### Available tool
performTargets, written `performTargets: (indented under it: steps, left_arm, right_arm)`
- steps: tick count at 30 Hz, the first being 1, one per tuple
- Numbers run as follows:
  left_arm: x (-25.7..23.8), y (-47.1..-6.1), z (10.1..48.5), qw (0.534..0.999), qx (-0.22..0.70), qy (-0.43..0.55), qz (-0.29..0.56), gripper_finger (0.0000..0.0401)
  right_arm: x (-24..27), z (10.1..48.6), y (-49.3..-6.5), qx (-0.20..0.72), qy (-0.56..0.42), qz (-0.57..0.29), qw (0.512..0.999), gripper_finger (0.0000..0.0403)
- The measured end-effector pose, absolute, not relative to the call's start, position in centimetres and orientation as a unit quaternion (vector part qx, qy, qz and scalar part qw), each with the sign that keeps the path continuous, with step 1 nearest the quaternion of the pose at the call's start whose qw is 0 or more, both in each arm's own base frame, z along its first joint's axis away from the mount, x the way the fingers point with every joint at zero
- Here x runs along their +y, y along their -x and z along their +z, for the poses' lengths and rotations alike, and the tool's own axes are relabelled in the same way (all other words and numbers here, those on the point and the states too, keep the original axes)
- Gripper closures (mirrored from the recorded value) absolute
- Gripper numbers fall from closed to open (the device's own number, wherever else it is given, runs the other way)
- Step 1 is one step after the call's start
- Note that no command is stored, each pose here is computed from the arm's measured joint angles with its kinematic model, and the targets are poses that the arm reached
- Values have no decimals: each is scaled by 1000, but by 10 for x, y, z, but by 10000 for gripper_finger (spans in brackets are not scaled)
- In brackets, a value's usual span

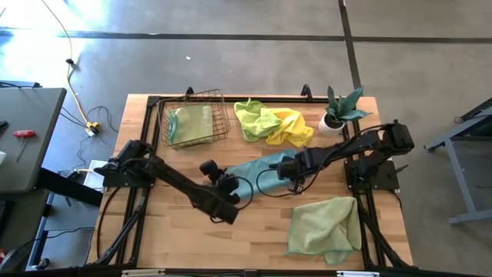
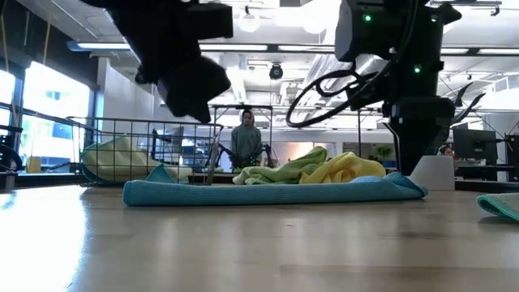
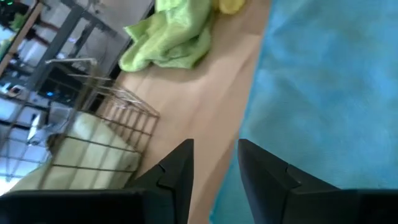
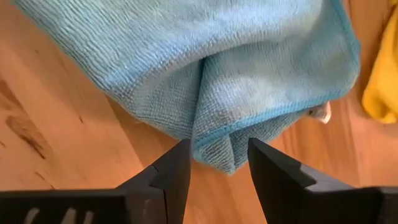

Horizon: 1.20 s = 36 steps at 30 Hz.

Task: Fold microfiber towels
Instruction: Fold the blue towel

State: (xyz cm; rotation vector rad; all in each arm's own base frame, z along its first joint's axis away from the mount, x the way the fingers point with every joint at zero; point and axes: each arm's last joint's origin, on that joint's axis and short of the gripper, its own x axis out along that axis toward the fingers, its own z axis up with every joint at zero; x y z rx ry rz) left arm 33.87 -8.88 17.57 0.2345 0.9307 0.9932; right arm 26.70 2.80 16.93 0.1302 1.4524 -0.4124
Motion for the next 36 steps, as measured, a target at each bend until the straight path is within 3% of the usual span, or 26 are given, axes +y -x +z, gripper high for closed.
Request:
performTargets:
  steps: [8,17,21,29,36]
  left_arm:
    - [-89,-335,143,782,486,-82,381,308]
    - [-76,-321,115,767,523,-27,370,338]
    - [-76,-317,108,773,520,-12,363,350]
    - [-76,-318,106,779,516,0,358,371]
    - [-79,-318,105,776,531,17,341,393]
  right_arm:
    - [36,155,-261,645,-65,-200,735,249]
    - [35,144,-257,632,-66,-205,745,255]
    - [34,145,-257,635,-55,-196,745,287]
    - [34,159,-252,622,-48,-181,760,392]
    - [32,168,-243,637,-42,-177,749,401]
